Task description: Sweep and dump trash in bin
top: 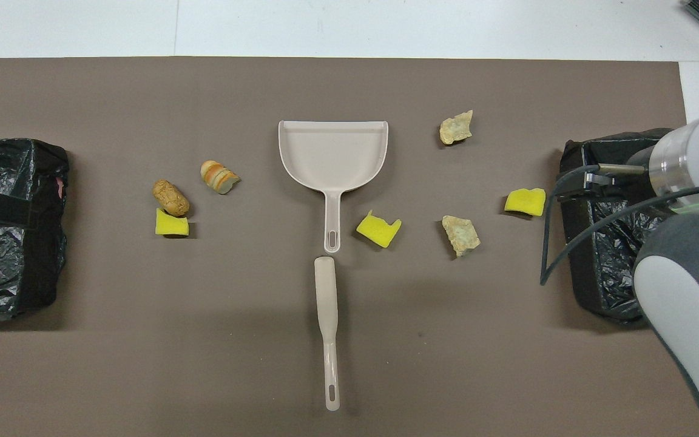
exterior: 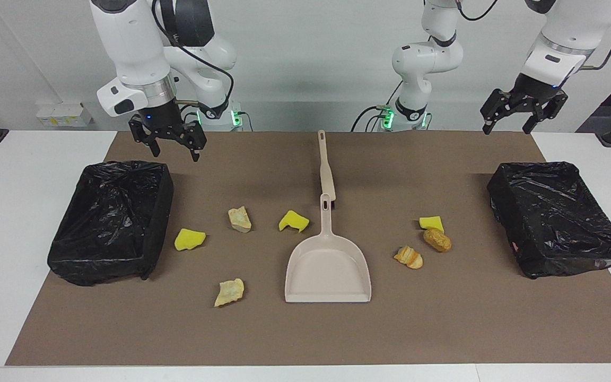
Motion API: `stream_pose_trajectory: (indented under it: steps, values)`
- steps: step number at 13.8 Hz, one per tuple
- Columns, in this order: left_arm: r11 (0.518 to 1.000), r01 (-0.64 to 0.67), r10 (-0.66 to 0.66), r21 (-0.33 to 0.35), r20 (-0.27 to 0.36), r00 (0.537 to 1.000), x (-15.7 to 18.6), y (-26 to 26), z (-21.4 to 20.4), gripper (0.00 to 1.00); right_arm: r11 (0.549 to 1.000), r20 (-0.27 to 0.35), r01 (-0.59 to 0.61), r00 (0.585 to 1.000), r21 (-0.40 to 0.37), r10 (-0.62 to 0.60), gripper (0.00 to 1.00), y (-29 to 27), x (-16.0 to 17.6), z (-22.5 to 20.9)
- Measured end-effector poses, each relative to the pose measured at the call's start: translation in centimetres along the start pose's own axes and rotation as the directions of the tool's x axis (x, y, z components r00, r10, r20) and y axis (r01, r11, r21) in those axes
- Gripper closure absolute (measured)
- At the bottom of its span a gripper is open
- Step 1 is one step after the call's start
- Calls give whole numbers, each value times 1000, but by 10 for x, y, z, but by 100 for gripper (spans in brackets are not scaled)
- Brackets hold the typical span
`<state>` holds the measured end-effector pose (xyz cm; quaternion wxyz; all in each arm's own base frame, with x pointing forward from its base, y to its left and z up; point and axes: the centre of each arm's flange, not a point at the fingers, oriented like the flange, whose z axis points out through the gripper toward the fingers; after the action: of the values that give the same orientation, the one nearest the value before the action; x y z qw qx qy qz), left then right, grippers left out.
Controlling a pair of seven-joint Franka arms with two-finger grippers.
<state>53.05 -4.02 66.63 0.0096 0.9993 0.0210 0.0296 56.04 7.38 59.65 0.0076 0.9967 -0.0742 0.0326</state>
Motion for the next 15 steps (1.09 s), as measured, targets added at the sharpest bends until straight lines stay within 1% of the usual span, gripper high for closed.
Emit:
stream_pose_trajectory:
  steps: [1,3,6,8,10,13,15]
  values:
    - [1000,24,-24,0,0,1000,0,1,0,0,1000,-1,6,1000,5,-6,0,-4,4,3]
    - [1000,19,-19,1,10,1000,-1,4,5,0,1000,-7,20,1000,20,-20,0,-26,16,20]
    - [1000,-29,29,2,25,999,-1,6,13,0,997,-37,58,998,45,-57,0,-102,25,64]
    - [998,-55,55,2,32,998,-2,6,16,0,996,-47,79,996,50,-77,0,-160,24,95]
    - [996,-85,85,3,53,995,-6,12,25,0,995,-46,94,995,43,-92,0,-214,20,117]
    - [994,-109,107,9,93,990,-20,23,42,0,991,-41,124,992,41,-122,0,-272,8,143]
    - [989,-147,144,11,131,981,-32,34,58,0,991,-53,133,990,28,-132,6,-309,1,166]
